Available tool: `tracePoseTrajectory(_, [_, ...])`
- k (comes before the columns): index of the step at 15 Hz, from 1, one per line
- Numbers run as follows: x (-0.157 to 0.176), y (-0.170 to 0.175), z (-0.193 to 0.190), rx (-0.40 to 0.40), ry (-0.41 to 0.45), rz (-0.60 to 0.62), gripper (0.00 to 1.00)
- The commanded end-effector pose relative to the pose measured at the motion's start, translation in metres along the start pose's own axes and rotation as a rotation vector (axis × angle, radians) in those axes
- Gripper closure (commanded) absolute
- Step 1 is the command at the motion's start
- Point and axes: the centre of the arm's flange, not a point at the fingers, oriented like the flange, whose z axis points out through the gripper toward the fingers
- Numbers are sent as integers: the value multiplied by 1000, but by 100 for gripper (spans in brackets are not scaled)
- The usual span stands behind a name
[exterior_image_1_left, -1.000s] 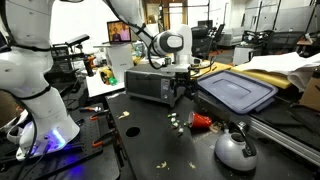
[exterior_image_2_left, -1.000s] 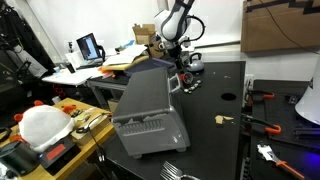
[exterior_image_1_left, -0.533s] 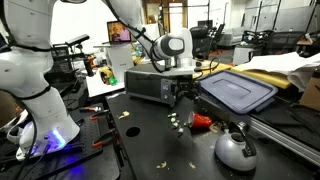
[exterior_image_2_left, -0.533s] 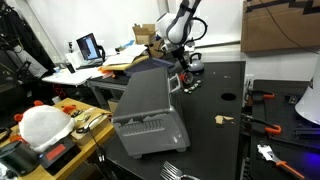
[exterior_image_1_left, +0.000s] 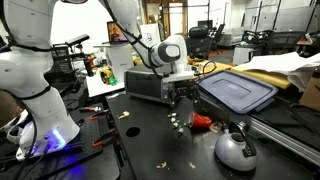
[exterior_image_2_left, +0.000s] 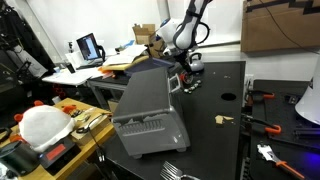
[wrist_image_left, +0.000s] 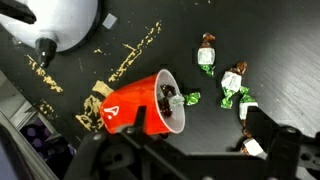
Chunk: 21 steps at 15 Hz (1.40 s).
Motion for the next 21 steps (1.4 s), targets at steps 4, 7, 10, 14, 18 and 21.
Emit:
tracePoseTrajectory(4, [-9,-4,5,-81,3,-91,0])
tracePoseTrajectory(7, [-7,-3,5,-104,16,-110,0])
tracePoseTrajectory(10, [-5,-5,5,-113,28,-129,0])
tracePoseTrajectory(14, [-4,-5,7,-113,40,-144,0])
tracePoseTrajectory(18, [-3,-5,8,-115,48,-148,0])
tracePoseTrajectory(21, [-2,-5,9,-115,50,-144,0])
